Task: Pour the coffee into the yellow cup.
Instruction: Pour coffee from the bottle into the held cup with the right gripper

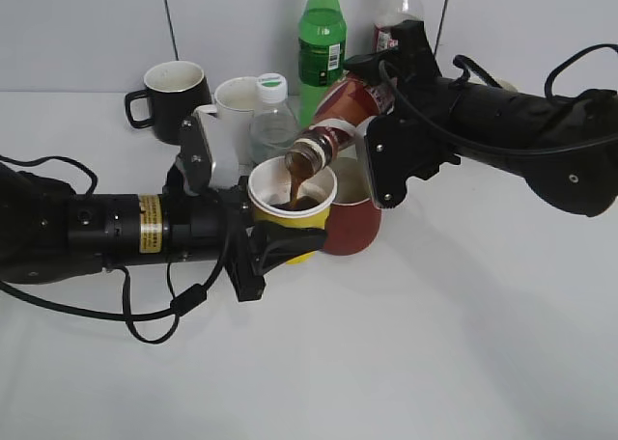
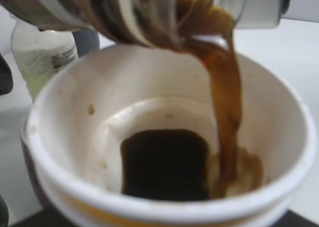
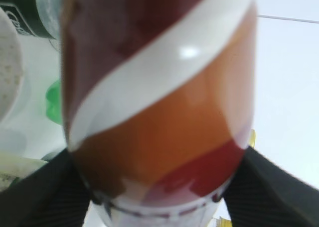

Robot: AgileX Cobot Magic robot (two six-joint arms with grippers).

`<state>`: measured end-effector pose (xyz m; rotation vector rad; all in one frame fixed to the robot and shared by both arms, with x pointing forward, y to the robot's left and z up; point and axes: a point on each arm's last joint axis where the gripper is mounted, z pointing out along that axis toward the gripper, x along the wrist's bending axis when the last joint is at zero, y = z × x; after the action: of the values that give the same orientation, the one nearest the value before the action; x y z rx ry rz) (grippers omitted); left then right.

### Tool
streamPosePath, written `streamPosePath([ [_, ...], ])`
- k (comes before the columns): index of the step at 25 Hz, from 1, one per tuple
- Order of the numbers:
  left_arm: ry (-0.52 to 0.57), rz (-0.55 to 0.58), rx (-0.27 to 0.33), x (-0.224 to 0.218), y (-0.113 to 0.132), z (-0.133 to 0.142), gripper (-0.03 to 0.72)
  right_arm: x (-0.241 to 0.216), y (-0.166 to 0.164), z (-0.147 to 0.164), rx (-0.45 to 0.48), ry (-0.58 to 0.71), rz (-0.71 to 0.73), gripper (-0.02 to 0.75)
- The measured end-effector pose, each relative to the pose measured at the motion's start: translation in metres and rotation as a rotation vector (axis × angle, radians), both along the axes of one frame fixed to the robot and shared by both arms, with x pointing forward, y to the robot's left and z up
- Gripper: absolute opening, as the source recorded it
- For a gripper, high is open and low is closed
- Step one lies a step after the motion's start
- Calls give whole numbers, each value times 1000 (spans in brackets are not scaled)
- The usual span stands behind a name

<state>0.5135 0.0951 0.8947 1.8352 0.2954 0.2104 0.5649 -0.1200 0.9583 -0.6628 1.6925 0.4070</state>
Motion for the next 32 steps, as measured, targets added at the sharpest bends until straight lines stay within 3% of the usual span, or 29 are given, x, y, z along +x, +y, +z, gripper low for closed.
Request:
streamPosePath([
  [12, -13, -63, 24, -5, -1, -2, 349, 0, 0, 0, -7, -7, 1, 521],
  [32, -13, -65, 25, -5, -1, -2, 349, 0, 0, 1, -31, -38, 6, 521],
])
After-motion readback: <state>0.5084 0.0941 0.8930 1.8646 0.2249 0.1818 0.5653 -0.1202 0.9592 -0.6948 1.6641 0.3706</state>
